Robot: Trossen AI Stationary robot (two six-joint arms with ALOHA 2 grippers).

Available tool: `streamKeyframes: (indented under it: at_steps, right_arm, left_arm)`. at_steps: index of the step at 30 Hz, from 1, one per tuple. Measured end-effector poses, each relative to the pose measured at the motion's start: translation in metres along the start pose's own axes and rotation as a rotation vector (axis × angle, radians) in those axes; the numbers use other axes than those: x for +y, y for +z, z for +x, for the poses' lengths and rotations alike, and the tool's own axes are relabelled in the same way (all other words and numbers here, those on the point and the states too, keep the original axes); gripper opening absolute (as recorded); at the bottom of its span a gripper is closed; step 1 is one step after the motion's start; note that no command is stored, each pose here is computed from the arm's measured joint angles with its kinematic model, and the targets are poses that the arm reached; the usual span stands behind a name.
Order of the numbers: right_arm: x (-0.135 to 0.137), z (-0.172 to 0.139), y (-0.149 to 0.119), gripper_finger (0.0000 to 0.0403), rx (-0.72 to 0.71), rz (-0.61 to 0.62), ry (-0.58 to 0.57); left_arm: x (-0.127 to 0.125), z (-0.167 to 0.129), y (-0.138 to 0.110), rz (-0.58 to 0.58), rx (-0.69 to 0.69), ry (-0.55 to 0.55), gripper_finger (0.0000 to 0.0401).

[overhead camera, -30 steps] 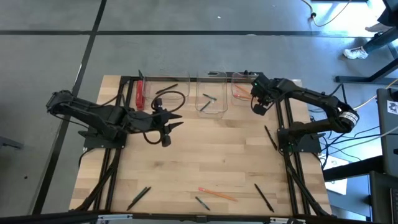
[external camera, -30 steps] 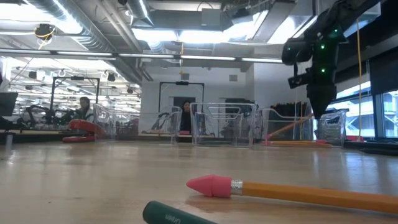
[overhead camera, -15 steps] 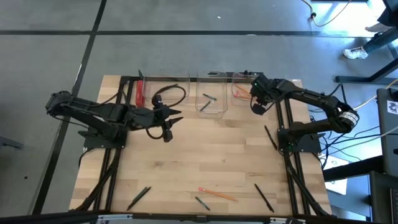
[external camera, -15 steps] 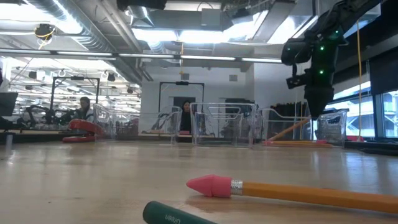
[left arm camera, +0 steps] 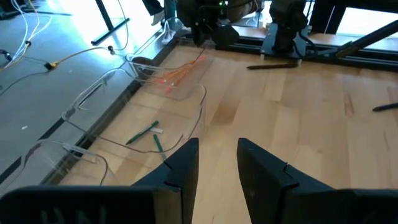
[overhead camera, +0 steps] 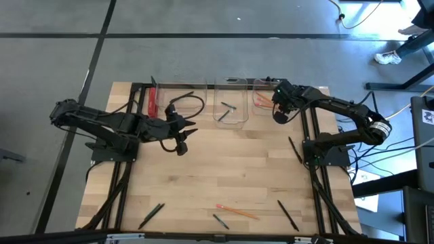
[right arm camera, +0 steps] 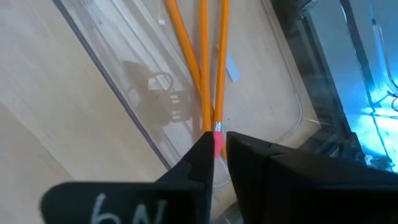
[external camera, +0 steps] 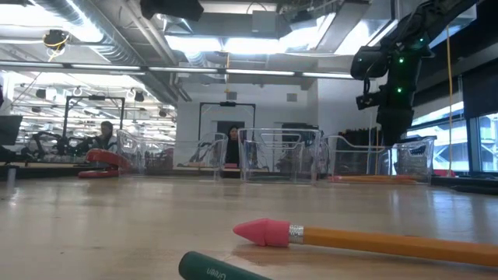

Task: Sort crayons/erasers/pens/pencils in bins
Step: Put the green crayon into the middle transparent bin

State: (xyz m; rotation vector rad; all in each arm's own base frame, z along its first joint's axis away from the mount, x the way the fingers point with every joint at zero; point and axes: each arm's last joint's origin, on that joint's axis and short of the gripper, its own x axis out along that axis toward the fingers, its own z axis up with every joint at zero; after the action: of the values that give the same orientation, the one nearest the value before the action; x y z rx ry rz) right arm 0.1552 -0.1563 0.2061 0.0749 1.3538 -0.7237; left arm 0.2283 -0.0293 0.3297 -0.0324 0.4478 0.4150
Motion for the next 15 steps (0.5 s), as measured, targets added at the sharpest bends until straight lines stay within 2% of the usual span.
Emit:
streamKeyframes:
  at_steps: [5, 10, 15]
  right_arm:
    - [0.000, 0.000, 0.000, 0.0018, 0.000, 0.001, -0.001]
    - [0.000, 0.000, 0.001, 0.0017, -0.005, 0.005, -0.002]
    - [-0.005, -0.010, 0.007, 0.0021, -0.012, 0.010, -0.004]
  left_arm:
    - [0.000, 0.000, 0.000, 0.000, 0.000, 0.000, 0.0102]
    - [0.000, 0.000, -0.001, 0.000, 0.006, 0.001, 0.0102]
    - [0.002, 0.000, -0.008, -0.060, 0.075, 0.018, 0.0102]
